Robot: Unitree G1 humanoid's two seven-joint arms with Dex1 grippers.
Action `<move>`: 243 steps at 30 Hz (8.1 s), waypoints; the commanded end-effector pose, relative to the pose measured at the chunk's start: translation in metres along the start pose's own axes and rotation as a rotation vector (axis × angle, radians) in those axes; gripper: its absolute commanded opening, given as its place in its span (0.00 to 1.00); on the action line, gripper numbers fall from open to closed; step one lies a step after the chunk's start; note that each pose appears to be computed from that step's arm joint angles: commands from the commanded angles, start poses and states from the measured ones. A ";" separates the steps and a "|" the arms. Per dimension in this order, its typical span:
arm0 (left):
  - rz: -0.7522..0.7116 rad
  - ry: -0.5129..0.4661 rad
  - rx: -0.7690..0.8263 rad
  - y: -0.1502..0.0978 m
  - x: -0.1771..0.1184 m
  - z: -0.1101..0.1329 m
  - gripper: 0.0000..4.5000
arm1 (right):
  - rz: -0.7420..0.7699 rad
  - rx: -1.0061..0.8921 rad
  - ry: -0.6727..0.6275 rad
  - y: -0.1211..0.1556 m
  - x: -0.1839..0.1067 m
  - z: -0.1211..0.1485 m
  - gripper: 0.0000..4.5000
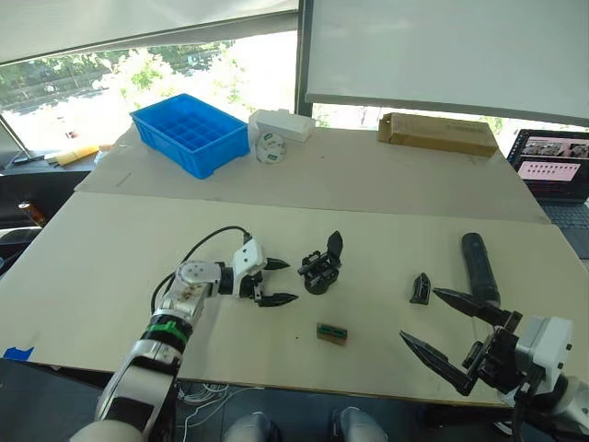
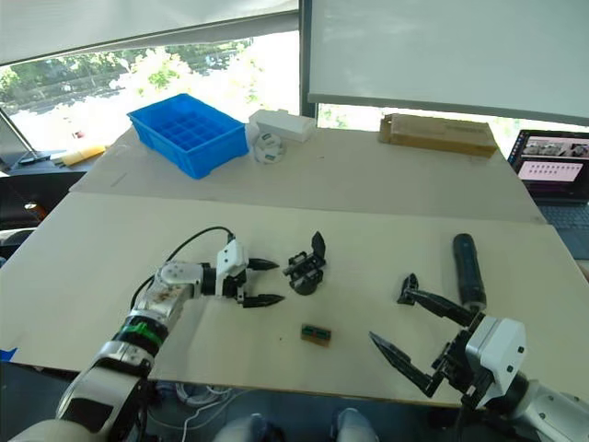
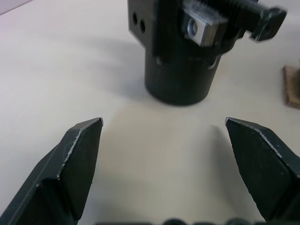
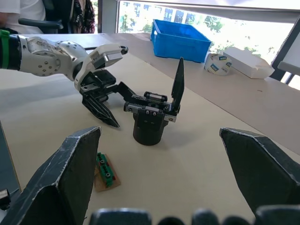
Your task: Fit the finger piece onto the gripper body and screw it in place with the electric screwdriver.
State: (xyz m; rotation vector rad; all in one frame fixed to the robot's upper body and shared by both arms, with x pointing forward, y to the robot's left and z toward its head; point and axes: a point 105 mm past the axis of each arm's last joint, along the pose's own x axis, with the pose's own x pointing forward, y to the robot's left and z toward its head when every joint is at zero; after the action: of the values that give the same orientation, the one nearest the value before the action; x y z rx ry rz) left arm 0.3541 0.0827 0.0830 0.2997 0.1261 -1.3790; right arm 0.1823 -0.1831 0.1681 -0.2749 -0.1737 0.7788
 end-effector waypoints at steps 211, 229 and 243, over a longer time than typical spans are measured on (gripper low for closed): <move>-0.469 -0.407 -0.384 -0.064 -0.013 0.177 0.00 | 0.476 0.601 0.360 0.021 0.101 0.058 1.00; -0.478 -0.334 -0.387 -0.077 -0.007 0.155 0.00 | 0.468 0.648 0.453 0.034 0.115 0.053 0.77; -0.492 -0.390 -0.463 -0.073 -0.015 0.164 0.10 | 0.485 0.639 0.426 0.037 0.112 0.053 0.10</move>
State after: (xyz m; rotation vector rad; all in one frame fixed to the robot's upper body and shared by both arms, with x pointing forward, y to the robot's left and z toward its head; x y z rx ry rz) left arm 0.2666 0.0353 0.2143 -0.4160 0.2833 -1.8004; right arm 0.2221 -0.0676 0.2062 0.1421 0.6014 1.1912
